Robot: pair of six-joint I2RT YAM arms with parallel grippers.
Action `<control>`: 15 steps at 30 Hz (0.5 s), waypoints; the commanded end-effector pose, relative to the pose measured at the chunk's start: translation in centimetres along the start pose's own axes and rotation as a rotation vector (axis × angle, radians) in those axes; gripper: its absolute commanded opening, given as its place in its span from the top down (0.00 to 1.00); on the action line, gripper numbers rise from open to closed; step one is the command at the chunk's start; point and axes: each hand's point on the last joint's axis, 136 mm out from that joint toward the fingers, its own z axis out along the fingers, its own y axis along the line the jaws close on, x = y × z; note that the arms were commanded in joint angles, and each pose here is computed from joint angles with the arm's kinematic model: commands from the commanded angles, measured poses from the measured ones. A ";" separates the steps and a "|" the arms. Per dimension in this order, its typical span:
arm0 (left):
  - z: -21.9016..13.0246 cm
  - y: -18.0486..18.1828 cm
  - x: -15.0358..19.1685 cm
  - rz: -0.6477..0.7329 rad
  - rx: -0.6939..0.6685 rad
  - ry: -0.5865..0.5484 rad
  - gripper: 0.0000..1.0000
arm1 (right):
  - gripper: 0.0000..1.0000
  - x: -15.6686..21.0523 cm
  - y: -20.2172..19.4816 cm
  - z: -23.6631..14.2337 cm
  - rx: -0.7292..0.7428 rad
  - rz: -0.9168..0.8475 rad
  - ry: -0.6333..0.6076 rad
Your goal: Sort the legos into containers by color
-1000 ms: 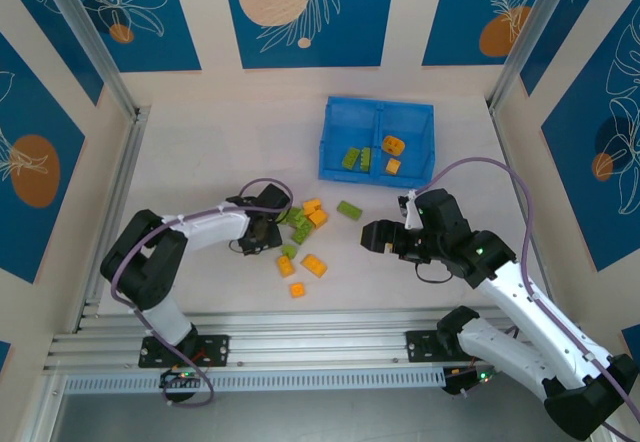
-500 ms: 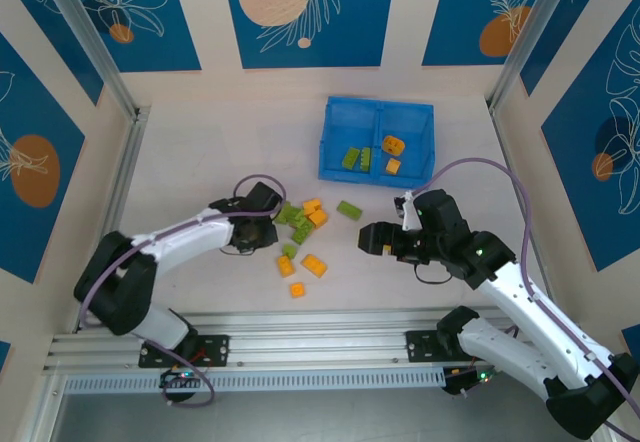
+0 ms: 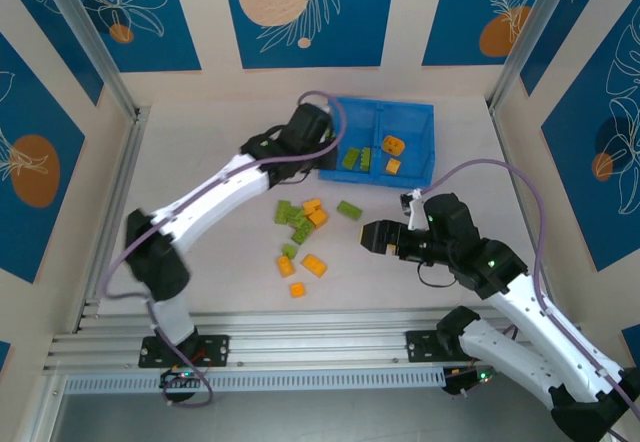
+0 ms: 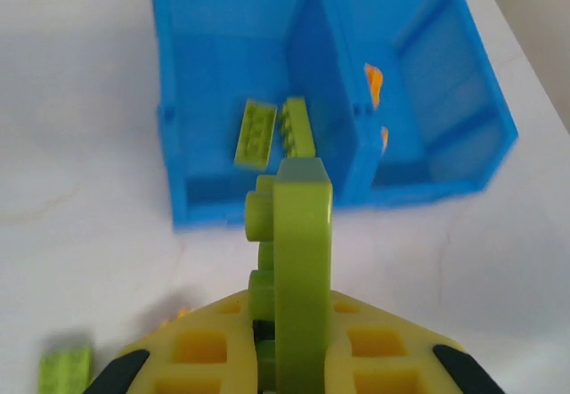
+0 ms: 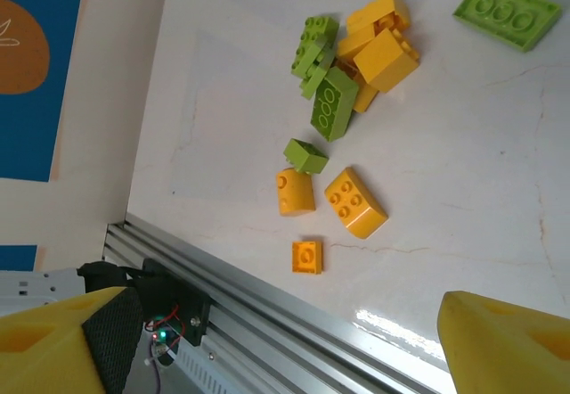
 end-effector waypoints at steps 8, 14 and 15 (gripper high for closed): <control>13.6 0.6 -4.4 0.183 -0.175 -0.072 0.86 | 0.12 0.6 -1.4 -2.2 0.063 0.020 -0.045; 16.5 1.0 -4.2 0.128 -0.168 -0.104 0.70 | 0.12 0.4 -0.7 -3.1 0.060 -0.008 -0.045; 16.6 0.9 -4.1 0.122 -0.163 -0.104 0.66 | 0.12 0.4 -0.8 -3.2 0.063 -0.010 -0.046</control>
